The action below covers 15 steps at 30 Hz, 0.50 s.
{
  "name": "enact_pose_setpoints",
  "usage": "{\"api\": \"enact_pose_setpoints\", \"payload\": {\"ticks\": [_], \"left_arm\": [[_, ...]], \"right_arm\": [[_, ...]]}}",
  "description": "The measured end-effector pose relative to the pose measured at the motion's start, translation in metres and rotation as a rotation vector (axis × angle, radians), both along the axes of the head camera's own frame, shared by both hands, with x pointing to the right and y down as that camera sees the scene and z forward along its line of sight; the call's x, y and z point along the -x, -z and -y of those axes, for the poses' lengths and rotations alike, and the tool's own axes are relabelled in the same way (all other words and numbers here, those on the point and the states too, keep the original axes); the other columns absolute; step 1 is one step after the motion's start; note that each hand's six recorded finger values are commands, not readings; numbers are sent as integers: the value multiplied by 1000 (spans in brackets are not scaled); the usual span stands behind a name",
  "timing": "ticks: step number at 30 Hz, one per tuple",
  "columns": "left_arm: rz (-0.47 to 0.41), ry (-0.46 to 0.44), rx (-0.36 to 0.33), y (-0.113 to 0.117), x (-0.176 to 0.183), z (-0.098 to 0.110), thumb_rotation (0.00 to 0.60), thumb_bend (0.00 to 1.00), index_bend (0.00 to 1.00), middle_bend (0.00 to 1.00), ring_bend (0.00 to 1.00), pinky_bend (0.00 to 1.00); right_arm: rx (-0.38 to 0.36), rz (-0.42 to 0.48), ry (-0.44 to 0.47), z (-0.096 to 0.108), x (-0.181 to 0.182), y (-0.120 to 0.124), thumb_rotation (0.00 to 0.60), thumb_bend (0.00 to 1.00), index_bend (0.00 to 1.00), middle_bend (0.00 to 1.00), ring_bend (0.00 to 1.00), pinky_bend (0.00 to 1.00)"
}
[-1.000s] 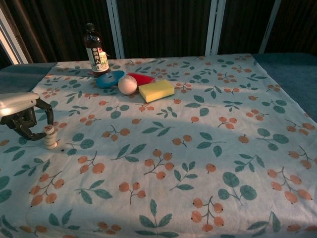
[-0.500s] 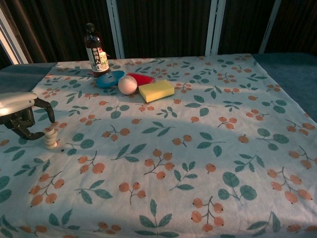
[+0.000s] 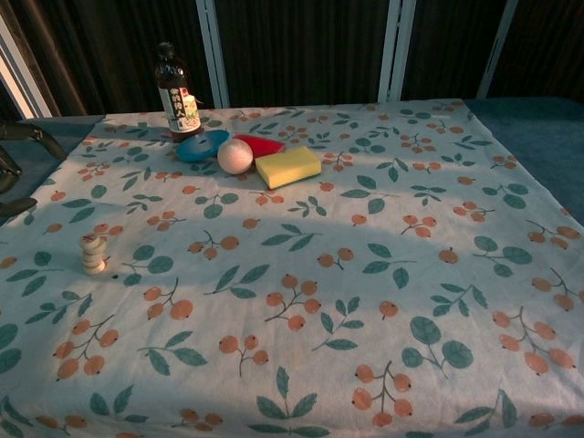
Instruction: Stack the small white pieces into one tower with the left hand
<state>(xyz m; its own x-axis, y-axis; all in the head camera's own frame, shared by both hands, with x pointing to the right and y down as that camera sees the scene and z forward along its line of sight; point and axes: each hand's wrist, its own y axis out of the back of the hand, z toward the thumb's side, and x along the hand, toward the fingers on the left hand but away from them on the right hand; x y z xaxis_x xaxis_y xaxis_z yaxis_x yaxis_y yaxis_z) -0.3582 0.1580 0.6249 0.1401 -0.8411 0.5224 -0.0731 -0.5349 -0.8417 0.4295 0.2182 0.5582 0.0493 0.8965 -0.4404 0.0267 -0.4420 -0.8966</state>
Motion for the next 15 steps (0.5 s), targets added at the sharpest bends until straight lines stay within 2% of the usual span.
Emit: {"api": "enact_pose_setpoints", "payload": {"ticks": [4, 8, 11, 15], "left_arm": [[-55, 13, -123, 36, 31, -25, 600, 382, 72, 12, 0, 28], [-74, 97, -225, 68, 80, -61, 600, 383, 61, 1, 0, 12], [-80, 126, -239, 81, 106, -80, 600, 389, 54, 0, 0, 0], [-72, 110, -181, 80, 113, -89, 600, 389, 54, 0, 0, 0]], "right_arm": [[6, -8, 2, 0, 1, -2, 600, 157, 0, 0, 0, 0], [12, -17, 5, -1, 2, -4, 600, 157, 0, 0, 0, 0], [13, -23, 5, 0, 3, -5, 600, 156, 0, 0, 0, 0], [13, -24, 8, -1, 4, -5, 600, 156, 0, 0, 0, 0]]}}
